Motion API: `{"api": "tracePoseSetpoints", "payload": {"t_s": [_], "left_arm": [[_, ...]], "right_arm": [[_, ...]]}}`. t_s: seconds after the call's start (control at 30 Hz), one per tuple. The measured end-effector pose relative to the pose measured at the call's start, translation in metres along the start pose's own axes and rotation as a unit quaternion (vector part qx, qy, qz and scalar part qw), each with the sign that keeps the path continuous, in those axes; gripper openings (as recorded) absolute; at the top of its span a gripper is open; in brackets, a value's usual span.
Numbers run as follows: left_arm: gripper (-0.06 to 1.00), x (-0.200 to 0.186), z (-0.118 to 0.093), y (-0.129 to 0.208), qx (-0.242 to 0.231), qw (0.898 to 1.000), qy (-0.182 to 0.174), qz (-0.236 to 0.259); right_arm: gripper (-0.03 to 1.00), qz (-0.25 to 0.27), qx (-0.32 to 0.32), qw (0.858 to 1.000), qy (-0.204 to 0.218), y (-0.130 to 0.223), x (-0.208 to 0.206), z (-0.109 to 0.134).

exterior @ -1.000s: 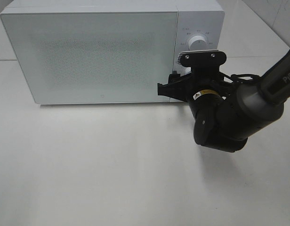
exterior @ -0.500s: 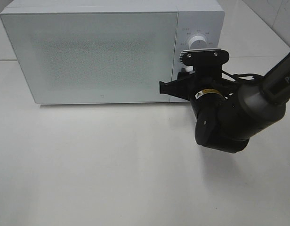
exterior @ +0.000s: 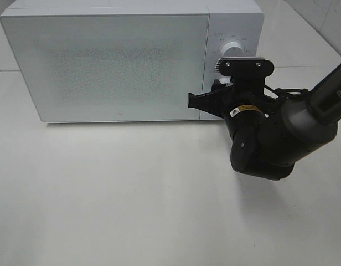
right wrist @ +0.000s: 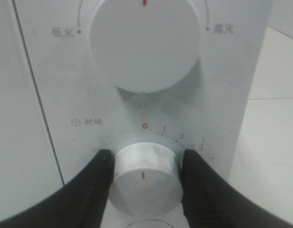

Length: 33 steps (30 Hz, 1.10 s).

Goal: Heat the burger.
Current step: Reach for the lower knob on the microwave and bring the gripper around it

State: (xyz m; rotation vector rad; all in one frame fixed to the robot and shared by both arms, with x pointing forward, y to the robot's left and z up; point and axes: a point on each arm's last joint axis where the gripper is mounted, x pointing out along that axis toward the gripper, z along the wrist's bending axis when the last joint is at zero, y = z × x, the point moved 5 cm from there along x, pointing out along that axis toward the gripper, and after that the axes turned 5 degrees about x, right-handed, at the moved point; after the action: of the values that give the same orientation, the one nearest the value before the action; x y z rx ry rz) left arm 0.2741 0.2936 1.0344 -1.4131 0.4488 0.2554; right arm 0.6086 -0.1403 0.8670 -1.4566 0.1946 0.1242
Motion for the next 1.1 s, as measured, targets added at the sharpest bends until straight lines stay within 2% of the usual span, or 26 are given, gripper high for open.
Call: {"api": "tracePoseSetpoints", "payload": {"t_s": [0.07, 0.13, 0.3, 0.37, 0.4, 0.43, 0.47, 0.5, 0.53, 0.57, 0.6, 0.63, 0.67, 0.7, 0.73, 0.77, 0.8, 0.83, 0.87, 0.9, 0.93, 0.97, 1.0, 1.03, 1.07, 1.1], "left_arm": [[0.98, 0.0000, 0.0000, 0.0000, 0.000, 1.000, 0.000, 0.000], [0.98, 0.0000, 0.0000, 0.0000, 0.000, 1.000, 0.000, 0.000], [0.98, 0.0000, 0.0000, 0.0000, 0.000, 1.000, 0.000, 0.000], [0.98, 0.0000, 0.0000, 0.0000, 0.000, 1.000, 0.000, 0.000], [0.98, 0.0000, 0.0000, 0.0000, 0.000, 1.000, 0.000, 0.000], [0.98, 0.0000, 0.0000, 0.0000, 0.000, 1.000, 0.000, 0.000], [0.98, 0.0000, 0.0000, 0.0000, 0.000, 1.000, 0.000, 0.000], [0.98, 0.0000, 0.0000, 0.0000, 0.000, 1.000, 0.000, 0.000], [0.98, 0.0000, 0.0000, 0.0000, 0.000, 1.000, 0.000, 0.000], [0.98, 0.0000, 0.0000, 0.0000, 0.000, 1.000, 0.000, 0.000], [0.98, 0.0000, 0.0000, 0.0000, 0.000, 1.000, 0.000, 0.000], [0.98, 0.0000, 0.0000, 0.0000, 0.000, 1.000, 0.000, 0.000], [0.98, 0.0000, 0.0000, 0.0000, 0.000, 1.000, 0.000, 0.000], [0.98, 0.0000, 0.0000, 0.0000, 0.000, 1.000, 0.000, 0.000], [0.98, 0.0000, 0.0000, 0.0000, 0.000, 1.000, 0.000, 0.000], [0.98, 0.0000, 0.0000, 0.0000, 0.000, 1.000, 0.000, 0.000], [0.98, 0.0000, 0.0000, 0.0000, 0.000, 1.000, 0.000, 0.000], [0.98, 0.0000, 0.0000, 0.0000, 0.000, 1.000, 0.000, 0.000], [0.98, 0.0000, 0.0000, 0.0000, 0.000, 1.000, 0.000, 0.000], [0.98, 0.0000, 0.0000, 0.0000, 0.000, 1.000, 0.000, 0.000], [0.98, 0.0000, 0.0000, 0.0000, 0.000, 1.000, 0.000, 0.000], [0.98, 0.0000, 0.0000, 0.0000, 0.000, 1.000, 0.000, 0.000], [0.98, 0.0000, 0.0000, 0.0000, 0.000, 1.000, 0.000, 0.000], [0.98, 0.0000, 0.0000, 0.0000, 0.000, 1.000, 0.000, 0.000], [0.98, 0.0000, 0.0000, 0.0000, 0.000, 1.000, 0.000, 0.000], [0.98, 0.0000, 0.0000, 0.0000, 0.000, 1.000, 0.000, 0.000]], "right_arm": [[0.44, 0.000, 0.060, 0.998, -0.006, 0.0006, -0.0006, 0.0007], [0.44, 0.000, 0.076, 0.997, -0.008, 0.0004, -0.0005, 0.0009], [0.44, 0.003, 0.177, 0.984, -0.018, 0.0017, -0.0015, 0.0008], [0.44, 0.005, 0.260, 0.965, -0.020, 0.0020, -0.0015, 0.0004], [0.44, 0.005, 0.260, 0.965, -0.020, 0.0020, -0.0015, 0.0004], [0.44, 0.007, 0.315, 0.949, -0.022, 0.0021, -0.0019, 0.0006], [0.44, 0.007, 0.315, 0.949, -0.022, 0.0021, -0.0019, 0.0006], [0.44, 0.008, 0.345, 0.938, -0.021, 0.0022, -0.0017, 0.0000], [0.44, 0.008, 0.401, 0.916, -0.023, 0.0020, -0.0020, 0.0003], [0.44, 0.008, 0.401, 0.916, -0.023, 0.0020, -0.0020, 0.0003], [0.44, 0.009, 0.427, 0.904, -0.024, 0.0022, -0.0024, 0.0002], [0.44, 0.011, 0.469, 0.883, -0.026, 0.0023, -0.0024, 0.0003], [0.44, 0.011, 0.469, 0.883, -0.026, 0.0023, -0.0024, 0.0003], [0.44, 0.013, 0.513, 0.858, -0.025, 0.0023, -0.0024, 0.0003], [0.44, 0.013, 0.513, 0.858, -0.025, 0.0023, -0.0024, 0.0003], [0.44, 0.013, 0.537, 0.843, -0.025, 0.0023, -0.0024, 0.0003], [0.44, 0.016, 0.586, 0.810, -0.023, 0.0026, -0.0024, 0.0003], [0.44, 0.016, 0.586, 0.810, -0.023, 0.0026, -0.0024, 0.0003], [0.44, 0.018, 0.631, 0.775, -0.021, 0.0032, -0.0027, -0.0001], [0.44, 0.018, 0.631, 0.775, -0.021, 0.0032, -0.0027, -0.0001], [0.44, 0.019, 0.655, 0.755, -0.021, 0.0032, -0.0027, -0.0001], [0.44, 0.020, 0.692, 0.721, -0.020, 0.0032, -0.0027, -0.0001], [0.44, 0.020, 0.692, 0.721, -0.020, 0.0032, -0.0027, -0.0001], [0.44, 0.020, 0.709, 0.704, -0.019, 0.0033, -0.0027, -0.0001], [0.44, 0.022, 0.735, 0.678, -0.018, 0.0035, -0.0027, 0.0000], [0.44, 0.022, 0.735, 0.678, -0.018, 0.0035, -0.0027, 0.0000]]}}
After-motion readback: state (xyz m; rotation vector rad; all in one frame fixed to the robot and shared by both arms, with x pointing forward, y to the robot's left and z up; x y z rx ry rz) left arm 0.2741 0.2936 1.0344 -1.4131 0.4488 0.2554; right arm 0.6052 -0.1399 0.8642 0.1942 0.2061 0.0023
